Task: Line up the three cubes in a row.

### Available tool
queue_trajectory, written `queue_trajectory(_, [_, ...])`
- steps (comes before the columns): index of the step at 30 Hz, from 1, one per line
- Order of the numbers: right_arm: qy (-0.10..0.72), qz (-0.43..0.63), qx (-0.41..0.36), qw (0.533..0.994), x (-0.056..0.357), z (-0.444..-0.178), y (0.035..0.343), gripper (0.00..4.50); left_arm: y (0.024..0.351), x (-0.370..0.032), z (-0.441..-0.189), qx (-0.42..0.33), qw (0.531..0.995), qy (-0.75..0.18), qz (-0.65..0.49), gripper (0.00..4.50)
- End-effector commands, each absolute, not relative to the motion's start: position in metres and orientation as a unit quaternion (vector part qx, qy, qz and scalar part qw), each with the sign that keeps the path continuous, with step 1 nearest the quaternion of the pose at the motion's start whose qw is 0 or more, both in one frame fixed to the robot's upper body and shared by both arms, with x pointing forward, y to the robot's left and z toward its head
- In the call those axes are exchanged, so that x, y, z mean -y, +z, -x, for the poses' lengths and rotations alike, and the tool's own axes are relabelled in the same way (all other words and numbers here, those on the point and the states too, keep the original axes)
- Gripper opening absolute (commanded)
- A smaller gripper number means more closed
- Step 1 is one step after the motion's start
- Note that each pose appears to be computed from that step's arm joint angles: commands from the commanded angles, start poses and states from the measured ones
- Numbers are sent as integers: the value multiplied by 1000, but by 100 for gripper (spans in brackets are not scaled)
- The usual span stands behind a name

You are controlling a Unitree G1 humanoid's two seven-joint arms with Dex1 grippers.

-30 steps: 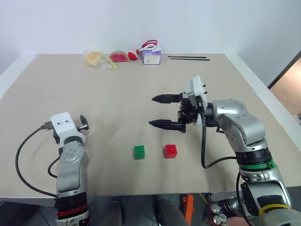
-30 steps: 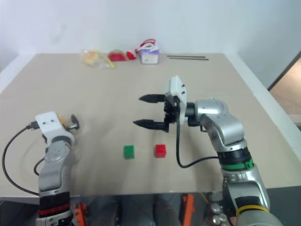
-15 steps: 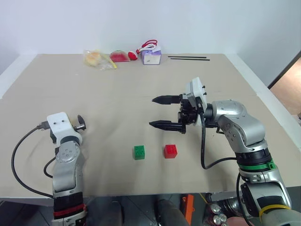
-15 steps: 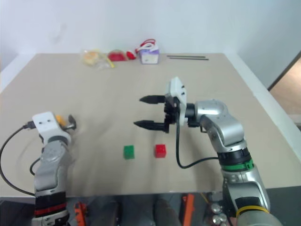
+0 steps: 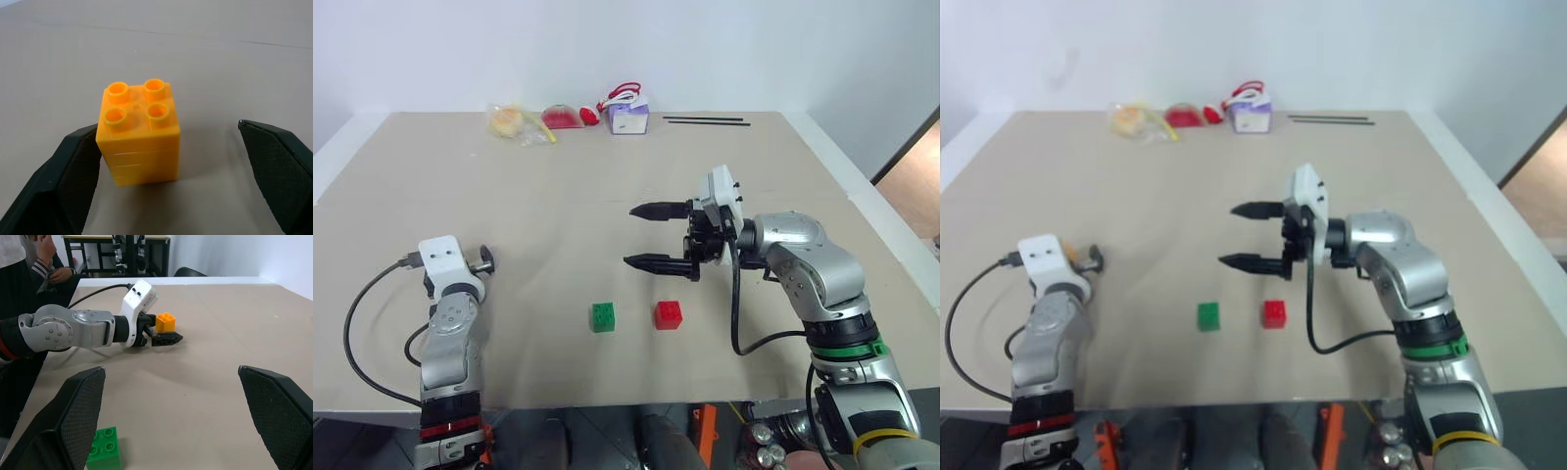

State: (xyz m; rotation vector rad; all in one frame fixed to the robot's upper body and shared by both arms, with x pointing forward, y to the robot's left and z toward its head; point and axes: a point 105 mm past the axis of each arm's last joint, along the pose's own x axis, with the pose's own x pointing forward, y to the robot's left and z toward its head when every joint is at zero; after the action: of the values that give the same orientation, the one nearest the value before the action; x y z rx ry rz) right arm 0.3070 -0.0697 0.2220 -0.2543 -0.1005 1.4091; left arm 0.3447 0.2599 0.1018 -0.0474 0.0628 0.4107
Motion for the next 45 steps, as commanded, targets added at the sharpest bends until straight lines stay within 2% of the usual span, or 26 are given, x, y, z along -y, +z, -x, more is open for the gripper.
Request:
queue_trajectory(1, [644,130,71,750,70,-303,235,450,115,-265,-344,-4,976,215,20,299])
queue_trajectory(6, [644,130,73,750,69,-303,235,450,115,-270,-342,-3,973,228,27,131])
queue_trajectory(10, [644,131,76,750,70,-303,236,450,116,-270,-342,-1,973,228,30,131])
queue_trajectory(12, [644,132,78,750,73,-301,237,450,115,-258,-348,-1,982,184,46,131])
queue_trajectory(16, [649,138,80,744,81,-289,241,450,138,-210,-353,44,998,-20,44,131])
queue_trajectory(18, [655,141,77,739,85,-282,240,450,139,-172,-344,32,984,-173,33,131])
queue_trajectory(20, [666,144,65,729,90,-274,237,450,136,-137,-317,26,938,-344,-19,131])
queue_trajectory(21, [669,146,62,726,92,-271,236,450,136,-129,-305,30,915,-400,-42,131])
queue_trajectory(25, [671,150,54,724,97,-265,236,450,125,-123,-279,1,848,-522,-95,131])
queue_trajectory(27, [669,151,53,726,98,-264,237,450,124,-130,-276,-9,823,-555,-117,131])
queue_trajectory(35, [659,152,49,735,101,-258,234,450,144,-160,-300,-13,780,-601,-174,131])
queue_trajectory(41, [655,153,49,739,100,-255,231,450,130,-171,-287,-48,730,-656,-184,131])
queue_trajectory(45, [655,157,44,738,101,-253,230,450,122,-176,-282,-63,718,-666,-190,131])
